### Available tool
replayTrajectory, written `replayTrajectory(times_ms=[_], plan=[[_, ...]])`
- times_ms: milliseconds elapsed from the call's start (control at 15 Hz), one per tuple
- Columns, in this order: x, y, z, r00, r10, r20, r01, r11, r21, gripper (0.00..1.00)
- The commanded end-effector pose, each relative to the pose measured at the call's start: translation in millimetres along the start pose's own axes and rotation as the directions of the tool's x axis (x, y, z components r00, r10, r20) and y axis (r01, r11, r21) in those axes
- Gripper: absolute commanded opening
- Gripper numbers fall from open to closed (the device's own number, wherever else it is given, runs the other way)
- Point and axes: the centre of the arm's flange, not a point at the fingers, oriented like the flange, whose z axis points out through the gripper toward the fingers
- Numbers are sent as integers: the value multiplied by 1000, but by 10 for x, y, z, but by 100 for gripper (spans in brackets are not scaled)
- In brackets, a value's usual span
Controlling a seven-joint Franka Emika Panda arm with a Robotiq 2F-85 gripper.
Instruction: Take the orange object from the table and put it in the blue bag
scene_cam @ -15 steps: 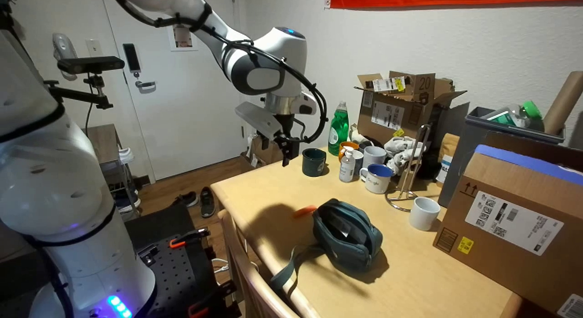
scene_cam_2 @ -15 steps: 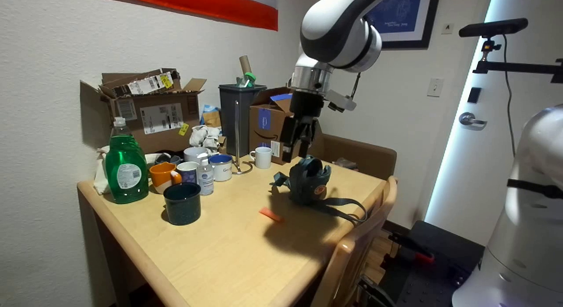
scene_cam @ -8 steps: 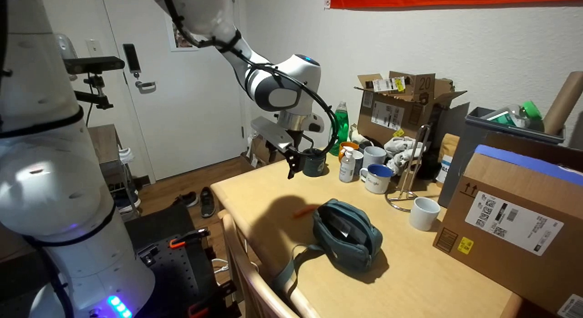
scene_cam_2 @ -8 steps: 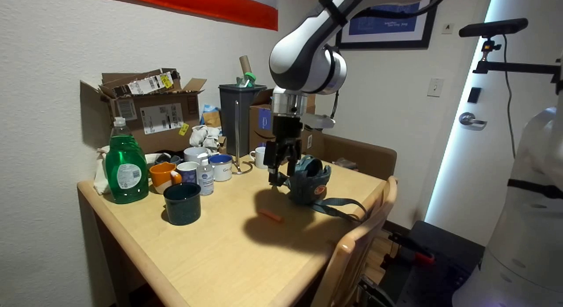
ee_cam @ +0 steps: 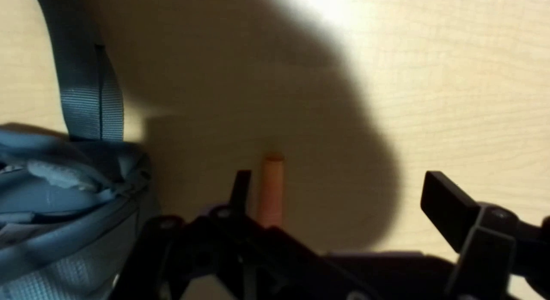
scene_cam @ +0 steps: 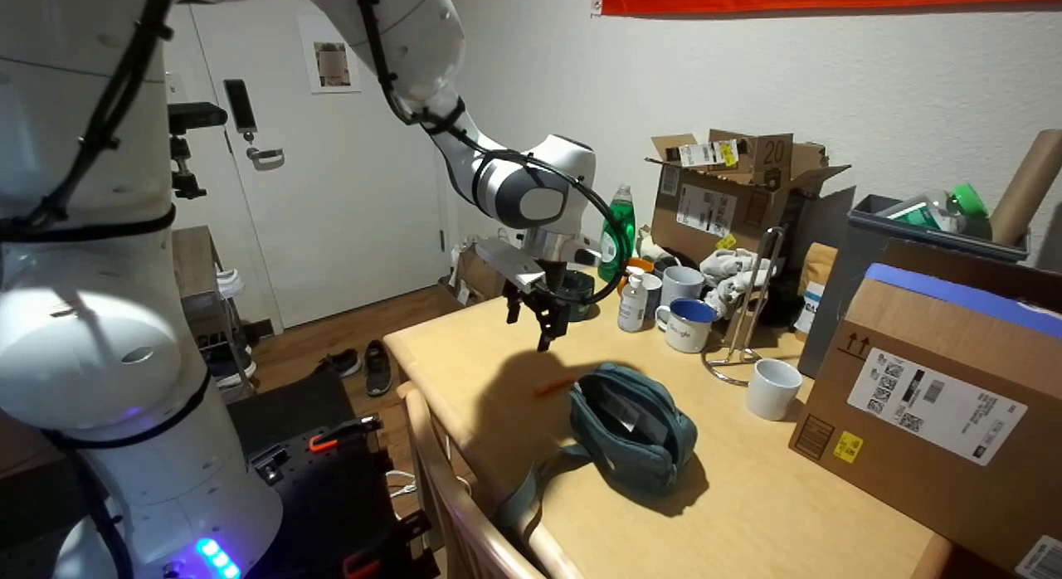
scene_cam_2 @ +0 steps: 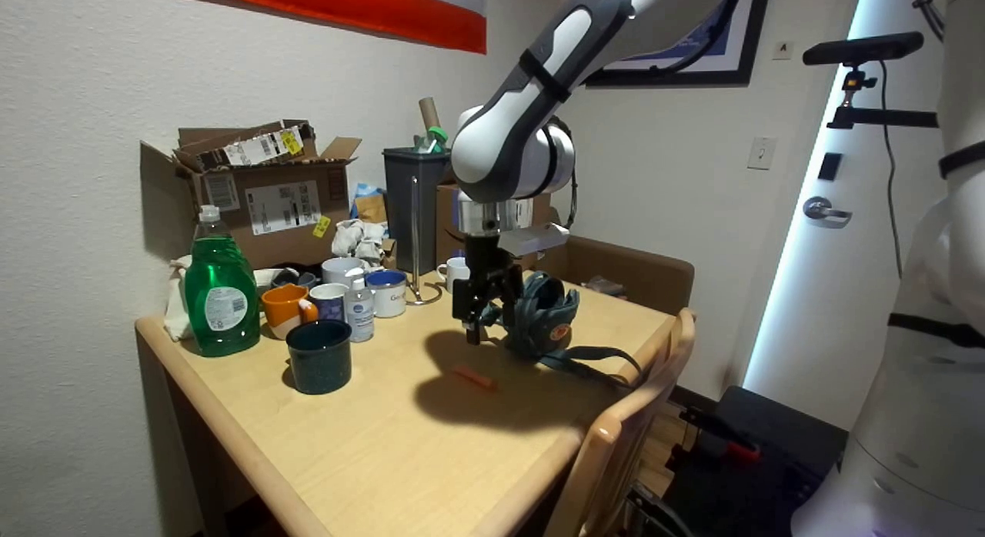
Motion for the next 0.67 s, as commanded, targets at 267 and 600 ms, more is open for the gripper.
replayTrajectory(times_ms=[267,600], plan=[[231,44,385,998,-55,8,55,998,10,100],[172,27,427,998,-49,29,49,999,9,100]])
